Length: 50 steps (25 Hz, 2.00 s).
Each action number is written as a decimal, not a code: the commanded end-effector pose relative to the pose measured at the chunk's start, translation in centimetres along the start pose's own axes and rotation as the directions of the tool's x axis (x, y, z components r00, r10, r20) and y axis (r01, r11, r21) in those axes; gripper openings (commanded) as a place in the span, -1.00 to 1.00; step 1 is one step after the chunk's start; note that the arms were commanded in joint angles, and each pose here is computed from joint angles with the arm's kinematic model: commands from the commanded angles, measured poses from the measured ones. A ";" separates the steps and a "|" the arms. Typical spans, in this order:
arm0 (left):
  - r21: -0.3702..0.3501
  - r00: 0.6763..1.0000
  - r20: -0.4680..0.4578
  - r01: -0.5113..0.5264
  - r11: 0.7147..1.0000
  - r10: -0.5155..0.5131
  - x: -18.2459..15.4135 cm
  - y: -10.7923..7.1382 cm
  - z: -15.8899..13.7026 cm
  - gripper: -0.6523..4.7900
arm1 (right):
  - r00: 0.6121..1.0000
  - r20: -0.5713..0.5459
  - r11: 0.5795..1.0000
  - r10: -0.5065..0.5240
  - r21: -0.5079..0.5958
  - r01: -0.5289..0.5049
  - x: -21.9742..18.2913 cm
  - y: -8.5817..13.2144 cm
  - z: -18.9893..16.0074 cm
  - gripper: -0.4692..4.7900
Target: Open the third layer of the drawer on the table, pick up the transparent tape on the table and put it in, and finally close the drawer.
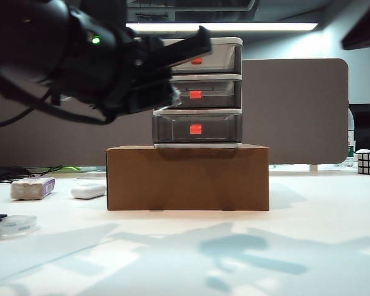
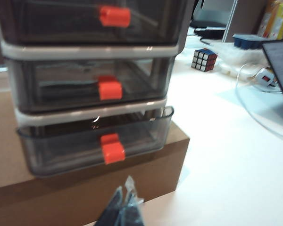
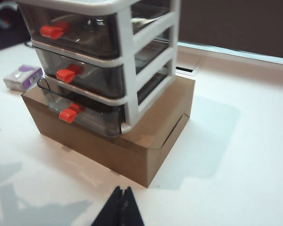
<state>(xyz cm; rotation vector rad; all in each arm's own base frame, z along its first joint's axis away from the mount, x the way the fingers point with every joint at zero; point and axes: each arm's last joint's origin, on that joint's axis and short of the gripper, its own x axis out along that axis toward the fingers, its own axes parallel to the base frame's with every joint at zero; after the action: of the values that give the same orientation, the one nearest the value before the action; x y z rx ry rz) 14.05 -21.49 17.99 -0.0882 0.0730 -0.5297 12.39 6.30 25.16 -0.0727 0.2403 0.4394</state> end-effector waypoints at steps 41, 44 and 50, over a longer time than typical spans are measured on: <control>-0.093 0.956 0.021 -0.288 0.953 0.292 6.5 -3.1 -1.8 -0.29 | 0.937 0.124 0.940 0.327 -0.140 -0.310 6.9 1.3 4.9 -0.84; -0.088 0.951 0.019 -0.306 0.948 0.308 6.5 -3.0 -1.8 -0.29 | 0.937 0.126 0.940 0.327 -0.141 -0.309 6.9 1.3 5.0 -0.84; -0.058 0.953 -0.011 -0.301 0.952 0.301 6.7 -3.1 -2.0 -0.26 | 0.937 0.126 0.940 0.327 -0.141 -0.309 6.9 1.3 5.0 -0.84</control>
<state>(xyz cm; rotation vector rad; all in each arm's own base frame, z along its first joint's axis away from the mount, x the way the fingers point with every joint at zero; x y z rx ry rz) 17.99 -27.58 15.87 -0.1381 0.0994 -0.2168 18.99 10.88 27.82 -0.1195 0.1057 0.7775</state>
